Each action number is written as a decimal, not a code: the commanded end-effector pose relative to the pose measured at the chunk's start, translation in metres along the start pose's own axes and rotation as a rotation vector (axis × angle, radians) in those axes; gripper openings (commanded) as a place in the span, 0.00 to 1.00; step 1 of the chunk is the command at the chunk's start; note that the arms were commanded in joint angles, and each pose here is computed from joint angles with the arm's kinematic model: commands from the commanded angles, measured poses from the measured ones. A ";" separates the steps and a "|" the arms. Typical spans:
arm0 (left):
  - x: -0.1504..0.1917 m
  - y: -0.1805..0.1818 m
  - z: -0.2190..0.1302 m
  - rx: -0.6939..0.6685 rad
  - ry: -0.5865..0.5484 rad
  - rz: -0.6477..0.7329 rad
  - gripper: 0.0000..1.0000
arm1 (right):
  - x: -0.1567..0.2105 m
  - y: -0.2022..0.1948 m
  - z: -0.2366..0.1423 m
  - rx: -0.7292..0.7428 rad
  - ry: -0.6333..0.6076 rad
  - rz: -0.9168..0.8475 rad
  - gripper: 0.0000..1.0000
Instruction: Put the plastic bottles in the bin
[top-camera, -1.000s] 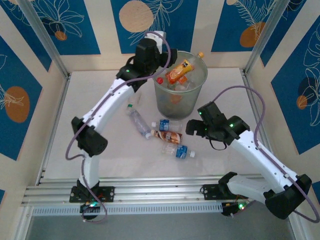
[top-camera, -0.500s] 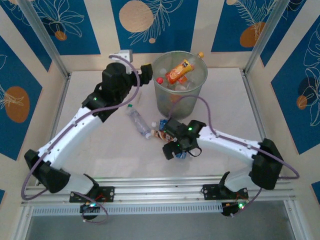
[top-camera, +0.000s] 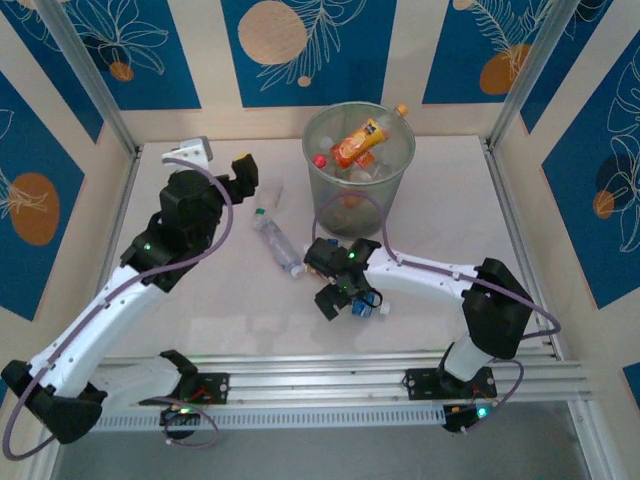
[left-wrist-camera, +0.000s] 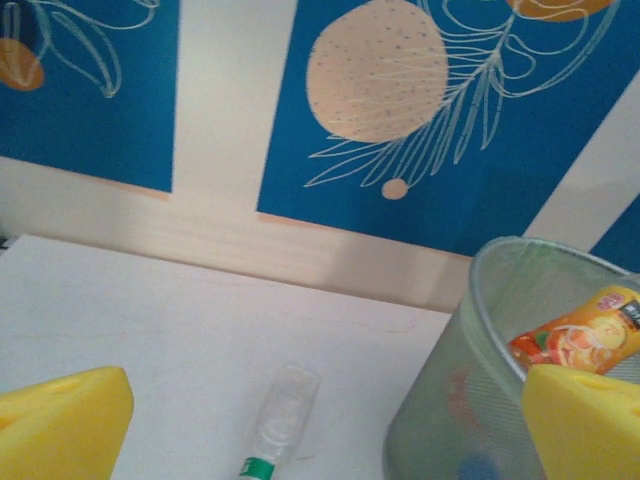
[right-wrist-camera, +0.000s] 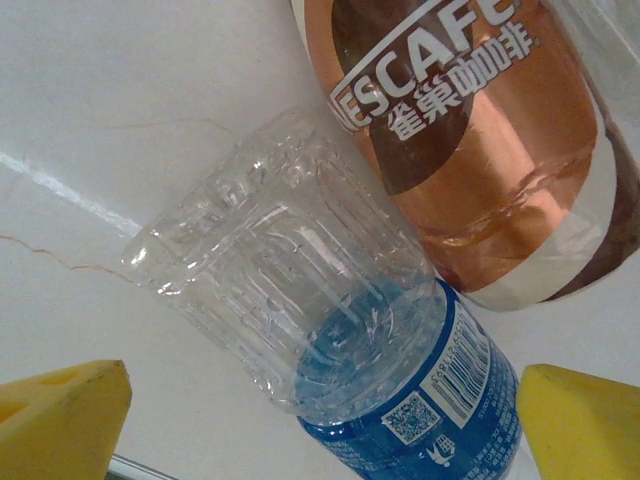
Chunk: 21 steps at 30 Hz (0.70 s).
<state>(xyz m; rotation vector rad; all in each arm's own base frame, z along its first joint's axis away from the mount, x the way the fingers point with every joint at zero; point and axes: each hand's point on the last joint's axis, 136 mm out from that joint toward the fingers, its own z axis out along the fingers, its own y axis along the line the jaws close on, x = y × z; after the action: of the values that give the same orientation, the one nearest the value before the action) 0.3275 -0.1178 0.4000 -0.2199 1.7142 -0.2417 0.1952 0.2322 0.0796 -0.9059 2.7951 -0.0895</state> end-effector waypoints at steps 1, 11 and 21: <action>0.001 0.023 -0.004 -0.087 -0.014 -0.010 1.00 | 0.002 -0.004 0.007 0.010 0.006 -0.011 0.99; -0.003 0.043 -0.013 -0.142 -0.032 -0.033 0.99 | 0.017 -0.006 0.021 0.011 0.050 0.014 0.99; -0.003 0.051 -0.014 -0.164 -0.035 -0.045 1.00 | 0.027 -0.002 0.041 0.022 0.100 0.008 1.00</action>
<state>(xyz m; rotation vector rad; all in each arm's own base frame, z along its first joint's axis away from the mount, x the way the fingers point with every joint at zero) 0.3166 -0.0773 0.3895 -0.3394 1.7098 -0.1415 0.1882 0.2159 0.0429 -0.9135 2.8549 -0.1615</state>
